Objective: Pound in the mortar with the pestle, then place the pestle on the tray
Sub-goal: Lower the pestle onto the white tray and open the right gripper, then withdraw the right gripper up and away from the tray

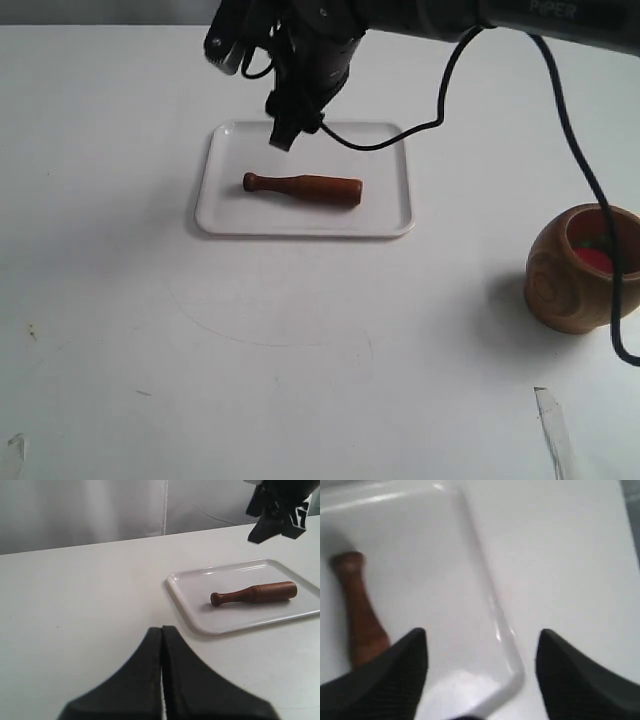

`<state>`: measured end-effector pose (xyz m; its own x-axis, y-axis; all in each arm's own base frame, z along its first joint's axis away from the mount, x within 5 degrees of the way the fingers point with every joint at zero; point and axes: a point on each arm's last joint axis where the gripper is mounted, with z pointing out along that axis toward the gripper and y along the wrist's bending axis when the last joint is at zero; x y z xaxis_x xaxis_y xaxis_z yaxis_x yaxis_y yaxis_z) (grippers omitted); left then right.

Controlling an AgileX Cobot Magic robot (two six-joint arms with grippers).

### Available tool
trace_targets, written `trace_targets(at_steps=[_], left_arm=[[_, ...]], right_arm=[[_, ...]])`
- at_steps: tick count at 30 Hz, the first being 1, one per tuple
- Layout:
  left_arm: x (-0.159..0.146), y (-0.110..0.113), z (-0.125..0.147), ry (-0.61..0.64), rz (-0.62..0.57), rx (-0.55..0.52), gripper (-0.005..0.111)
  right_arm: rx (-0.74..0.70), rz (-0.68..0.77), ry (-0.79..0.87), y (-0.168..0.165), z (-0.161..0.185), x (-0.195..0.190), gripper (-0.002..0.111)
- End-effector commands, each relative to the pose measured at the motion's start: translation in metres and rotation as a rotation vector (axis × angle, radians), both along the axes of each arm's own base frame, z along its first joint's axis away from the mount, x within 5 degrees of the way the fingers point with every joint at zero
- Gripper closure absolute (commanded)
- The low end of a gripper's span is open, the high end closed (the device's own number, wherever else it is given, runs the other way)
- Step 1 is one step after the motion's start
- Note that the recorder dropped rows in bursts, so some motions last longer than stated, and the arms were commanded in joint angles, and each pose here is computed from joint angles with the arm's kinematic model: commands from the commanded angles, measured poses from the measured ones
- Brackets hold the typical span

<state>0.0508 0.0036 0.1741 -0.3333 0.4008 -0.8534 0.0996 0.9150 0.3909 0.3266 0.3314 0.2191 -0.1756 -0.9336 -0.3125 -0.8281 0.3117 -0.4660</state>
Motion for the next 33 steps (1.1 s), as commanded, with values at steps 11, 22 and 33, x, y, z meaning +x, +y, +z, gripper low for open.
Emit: trace_targets(at_steps=[11, 22, 33], left_arm=[[0.0, -0.001, 0.0, -0.004, -0.006, -0.015, 0.107], [0.0, -0.001, 0.0, -0.004, -0.006, -0.015, 0.107], [0.0, -0.001, 0.0, -0.004, -0.006, -0.015, 0.107]], right_arm=[[0.507, -0.287, -0.393, -0.118, 0.114, -0.06, 0.107], [0.881, -0.168, -0.568, -0.233, 0.118, -0.191, 0.108], [1.374, -0.166, -0.69, -0.319, 0.095, -0.283, 0.108]])
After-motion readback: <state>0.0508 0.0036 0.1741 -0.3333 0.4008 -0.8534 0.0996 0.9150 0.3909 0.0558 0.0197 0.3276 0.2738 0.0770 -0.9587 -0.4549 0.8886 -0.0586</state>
